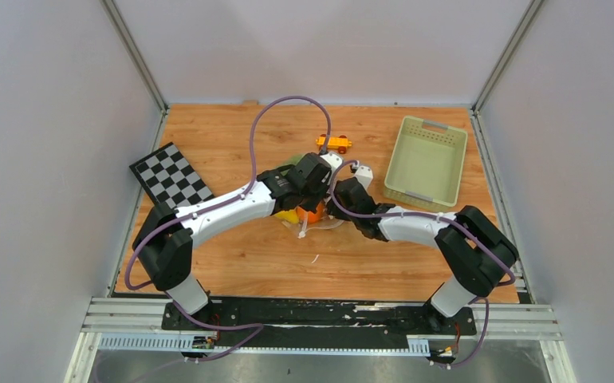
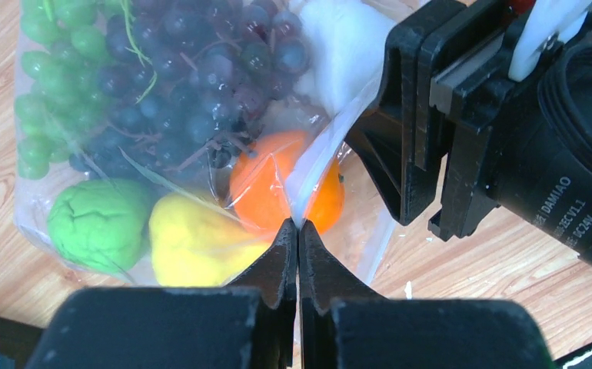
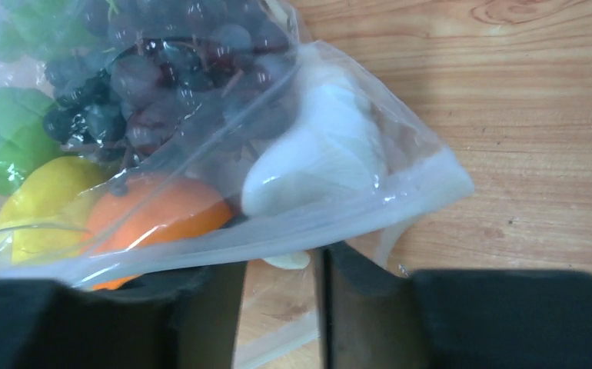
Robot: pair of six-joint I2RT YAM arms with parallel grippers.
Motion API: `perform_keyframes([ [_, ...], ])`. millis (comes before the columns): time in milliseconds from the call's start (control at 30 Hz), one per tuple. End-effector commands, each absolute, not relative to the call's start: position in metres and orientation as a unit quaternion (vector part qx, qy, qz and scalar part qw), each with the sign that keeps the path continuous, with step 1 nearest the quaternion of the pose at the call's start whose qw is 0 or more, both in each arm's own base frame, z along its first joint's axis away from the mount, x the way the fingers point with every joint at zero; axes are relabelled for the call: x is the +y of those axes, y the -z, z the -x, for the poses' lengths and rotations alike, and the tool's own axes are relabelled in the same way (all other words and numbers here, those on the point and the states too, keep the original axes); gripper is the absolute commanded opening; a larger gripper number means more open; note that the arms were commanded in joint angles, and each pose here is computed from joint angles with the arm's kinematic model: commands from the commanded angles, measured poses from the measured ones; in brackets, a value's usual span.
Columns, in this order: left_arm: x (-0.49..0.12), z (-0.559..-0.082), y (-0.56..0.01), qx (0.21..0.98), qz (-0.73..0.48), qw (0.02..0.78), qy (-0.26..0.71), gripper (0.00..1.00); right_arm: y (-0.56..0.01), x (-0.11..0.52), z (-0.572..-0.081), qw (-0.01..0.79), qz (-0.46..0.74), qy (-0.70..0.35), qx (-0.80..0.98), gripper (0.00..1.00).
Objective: Open the zip-top bag and remove the fake food
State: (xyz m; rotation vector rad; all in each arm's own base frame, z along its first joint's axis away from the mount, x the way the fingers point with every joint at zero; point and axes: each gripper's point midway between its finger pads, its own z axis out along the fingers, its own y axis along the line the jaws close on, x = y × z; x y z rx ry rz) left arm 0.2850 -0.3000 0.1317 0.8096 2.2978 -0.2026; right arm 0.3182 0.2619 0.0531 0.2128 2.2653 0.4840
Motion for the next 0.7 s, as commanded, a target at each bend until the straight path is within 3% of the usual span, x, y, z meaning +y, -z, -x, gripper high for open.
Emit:
perform_keyframes([
  [0, -0.305, -0.285, -0.132, 0.885, -0.299, 0.342, 0.104, 0.00, -0.059, 0.252, -0.326, 0.432, -0.067, -0.166, 0.884, 0.30],
  [167, -0.309, -0.280, -0.124, 0.892, -0.289, 0.326, 0.123, 0.00, -0.065, 0.260, -0.323, 0.445, -0.026, -0.193, 0.874, 0.26],
  [667, -0.319, -0.275, -0.115, 0.894, -0.271, 0.309, 0.179, 0.00, -0.040, 0.259, -0.333, 0.463, 0.013, -0.160, 0.872, 0.40],
])
